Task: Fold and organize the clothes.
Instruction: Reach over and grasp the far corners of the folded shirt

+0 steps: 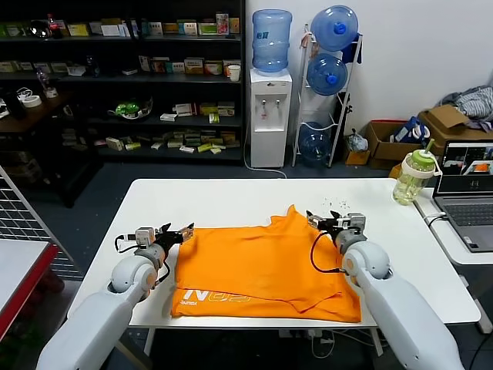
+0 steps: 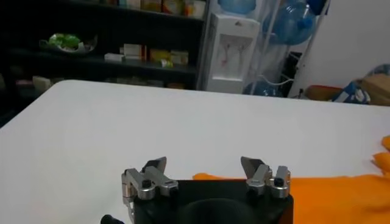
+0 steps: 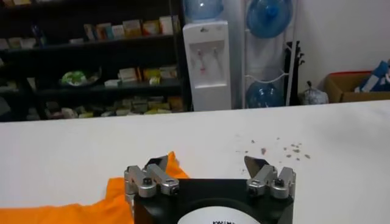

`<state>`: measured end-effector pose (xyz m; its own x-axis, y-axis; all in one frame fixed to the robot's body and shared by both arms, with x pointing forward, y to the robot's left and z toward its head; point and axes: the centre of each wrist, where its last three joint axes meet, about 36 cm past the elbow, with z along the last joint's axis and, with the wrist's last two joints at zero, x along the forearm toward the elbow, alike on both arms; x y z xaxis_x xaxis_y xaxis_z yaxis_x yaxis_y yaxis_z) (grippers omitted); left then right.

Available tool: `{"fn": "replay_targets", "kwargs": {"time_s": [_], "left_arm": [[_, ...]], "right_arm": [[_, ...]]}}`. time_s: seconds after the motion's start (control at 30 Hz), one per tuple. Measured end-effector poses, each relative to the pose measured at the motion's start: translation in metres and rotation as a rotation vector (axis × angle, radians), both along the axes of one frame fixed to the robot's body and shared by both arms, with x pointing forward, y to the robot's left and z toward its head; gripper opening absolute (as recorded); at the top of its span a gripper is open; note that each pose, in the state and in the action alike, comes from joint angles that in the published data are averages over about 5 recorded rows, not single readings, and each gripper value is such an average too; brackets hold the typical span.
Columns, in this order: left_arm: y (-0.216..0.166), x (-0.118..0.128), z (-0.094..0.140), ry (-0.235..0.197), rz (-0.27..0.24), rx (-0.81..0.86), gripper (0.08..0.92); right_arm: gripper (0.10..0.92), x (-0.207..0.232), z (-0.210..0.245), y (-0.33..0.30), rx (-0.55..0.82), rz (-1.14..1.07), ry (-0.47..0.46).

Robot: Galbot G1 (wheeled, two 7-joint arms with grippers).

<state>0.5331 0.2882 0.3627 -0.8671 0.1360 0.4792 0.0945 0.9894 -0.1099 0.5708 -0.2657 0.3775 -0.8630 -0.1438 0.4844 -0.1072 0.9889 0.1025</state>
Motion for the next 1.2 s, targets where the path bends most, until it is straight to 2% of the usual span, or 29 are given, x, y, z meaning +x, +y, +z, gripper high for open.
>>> {"fn": "replay_targets", "kwargs": {"time_s": [0.27,0.57,0.67,1.2], "left_arm": [[0.0,0.012,-0.004,0.042,-0.011,0.019,0.823],[-0.001,0.014,-0.01,0.079,-0.023,0.034,0.818],[-0.002,0.014,-0.011,0.084,-0.026,0.036,0.771],[-0.006,0.016,-0.014,0.079,-0.044,0.04,0.308]], "right_arm": [[0.823,0.028,-0.007,0.016,-0.017,0.018,0.018],[0.808,0.044,-0.02,0.028,-0.032,0.036,0.058],[0.747,0.045,-0.025,0.03,-0.032,0.041,0.075],[0.288,0.041,-0.036,0.033,-0.023,0.075,0.059]]}}
